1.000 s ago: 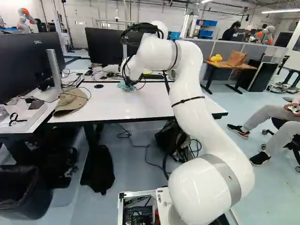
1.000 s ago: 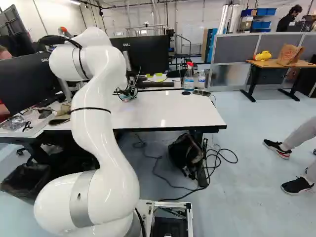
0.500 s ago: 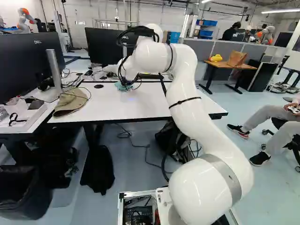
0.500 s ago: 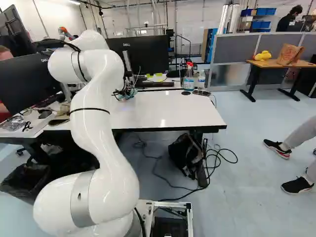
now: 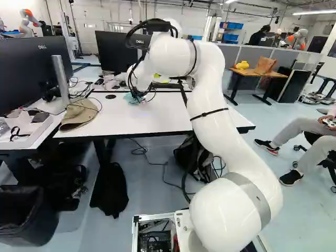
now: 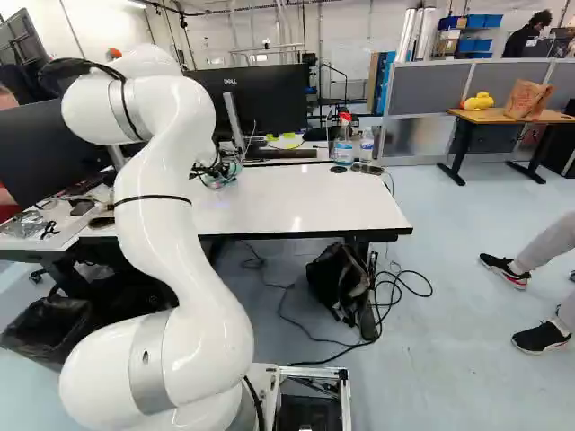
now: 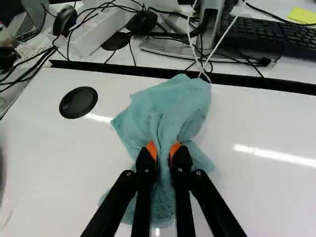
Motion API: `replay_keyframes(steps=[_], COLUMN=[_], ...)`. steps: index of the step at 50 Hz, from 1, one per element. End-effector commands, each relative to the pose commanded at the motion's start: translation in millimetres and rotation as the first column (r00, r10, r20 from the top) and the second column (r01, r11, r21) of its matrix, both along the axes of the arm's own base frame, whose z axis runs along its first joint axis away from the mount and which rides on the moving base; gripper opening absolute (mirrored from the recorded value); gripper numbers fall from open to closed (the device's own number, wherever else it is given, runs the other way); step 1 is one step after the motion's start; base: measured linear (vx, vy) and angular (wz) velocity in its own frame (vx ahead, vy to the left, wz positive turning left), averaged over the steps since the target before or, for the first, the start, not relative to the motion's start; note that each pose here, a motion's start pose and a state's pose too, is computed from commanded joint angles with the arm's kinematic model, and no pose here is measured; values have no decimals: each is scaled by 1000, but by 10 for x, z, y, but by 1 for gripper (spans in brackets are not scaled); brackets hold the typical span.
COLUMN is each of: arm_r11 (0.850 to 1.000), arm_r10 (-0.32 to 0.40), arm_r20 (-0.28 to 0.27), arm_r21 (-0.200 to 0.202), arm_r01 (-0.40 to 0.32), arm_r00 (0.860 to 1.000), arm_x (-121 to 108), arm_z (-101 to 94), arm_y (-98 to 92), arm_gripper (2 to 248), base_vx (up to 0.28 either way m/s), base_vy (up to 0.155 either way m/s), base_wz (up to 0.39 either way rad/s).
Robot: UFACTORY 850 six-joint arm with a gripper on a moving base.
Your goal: Clean the table with the green towel
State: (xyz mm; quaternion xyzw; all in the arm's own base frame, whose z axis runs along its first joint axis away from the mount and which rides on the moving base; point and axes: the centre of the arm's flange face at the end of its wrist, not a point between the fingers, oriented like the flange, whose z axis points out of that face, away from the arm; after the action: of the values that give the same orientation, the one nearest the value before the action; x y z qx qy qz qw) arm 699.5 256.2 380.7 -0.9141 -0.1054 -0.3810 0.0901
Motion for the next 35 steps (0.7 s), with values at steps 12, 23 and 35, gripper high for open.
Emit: replay_keyframes(steps=[12, 23, 35], arm_r11=[1000, 1000, 1000], arm_r10=[11, 2, -23], arm_r20=[-20, -36, -45], arm_r21=[-7, -13, -17], arm_r01=[-11, -3, 23], arm_r00=[1000, 999, 999], arm_x=[-211, -347, -379], arm_z=[31, 56, 69], arm_y=[5, -107, -311], arm_gripper=[47, 47, 47], base_vx=[0, 0, 0], base_vy=[0, 0, 0], base_wz=[0, 0, 0])
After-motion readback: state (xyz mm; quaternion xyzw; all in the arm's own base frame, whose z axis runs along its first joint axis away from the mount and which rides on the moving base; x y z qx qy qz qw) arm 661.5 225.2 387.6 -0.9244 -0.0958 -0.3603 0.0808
